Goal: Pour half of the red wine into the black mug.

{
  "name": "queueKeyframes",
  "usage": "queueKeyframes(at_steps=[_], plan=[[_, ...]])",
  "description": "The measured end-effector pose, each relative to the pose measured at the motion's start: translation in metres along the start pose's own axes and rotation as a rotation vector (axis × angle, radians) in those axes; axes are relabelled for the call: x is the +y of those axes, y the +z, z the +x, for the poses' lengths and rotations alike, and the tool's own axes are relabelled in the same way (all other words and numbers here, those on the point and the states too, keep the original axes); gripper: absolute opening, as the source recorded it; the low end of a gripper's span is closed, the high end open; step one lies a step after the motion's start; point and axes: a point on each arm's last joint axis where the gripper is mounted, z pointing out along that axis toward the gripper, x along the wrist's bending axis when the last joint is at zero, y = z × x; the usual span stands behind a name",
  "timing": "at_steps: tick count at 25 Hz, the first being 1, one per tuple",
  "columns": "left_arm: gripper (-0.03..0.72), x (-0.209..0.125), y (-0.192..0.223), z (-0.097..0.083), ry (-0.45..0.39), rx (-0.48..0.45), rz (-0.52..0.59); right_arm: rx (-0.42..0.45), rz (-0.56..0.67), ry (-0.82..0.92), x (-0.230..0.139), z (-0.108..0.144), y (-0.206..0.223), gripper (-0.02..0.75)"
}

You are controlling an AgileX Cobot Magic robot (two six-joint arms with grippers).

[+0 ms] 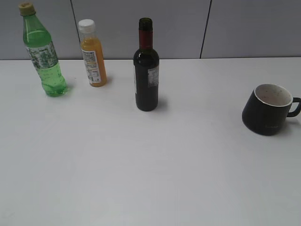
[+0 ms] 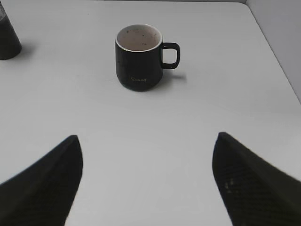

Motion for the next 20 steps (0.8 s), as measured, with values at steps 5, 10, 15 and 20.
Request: queueKeyframes(at_steps=[5,10,15,20], plan=[[0.589,0.0000,0.0000,0.0000,0.000,0.000,0.000,0.000,0.000,0.001,0.0000,0.0000,0.0000,0.657],[0.589,0.0000,0.0000,0.0000,0.000,0.000,0.000,0.000,0.000,0.000,0.0000,0.0000,0.0000,0.657],[0.589,0.0000,0.0000,0.0000,0.000,0.000,0.000,0.000,0.000,0.000,0.0000,0.0000,0.0000,0.657],[0.589,0.0000,0.0000,0.0000,0.000,0.000,0.000,-0.003,-0.035,-0.001,0.0045,-0.0002,-0.0021,0.656]])
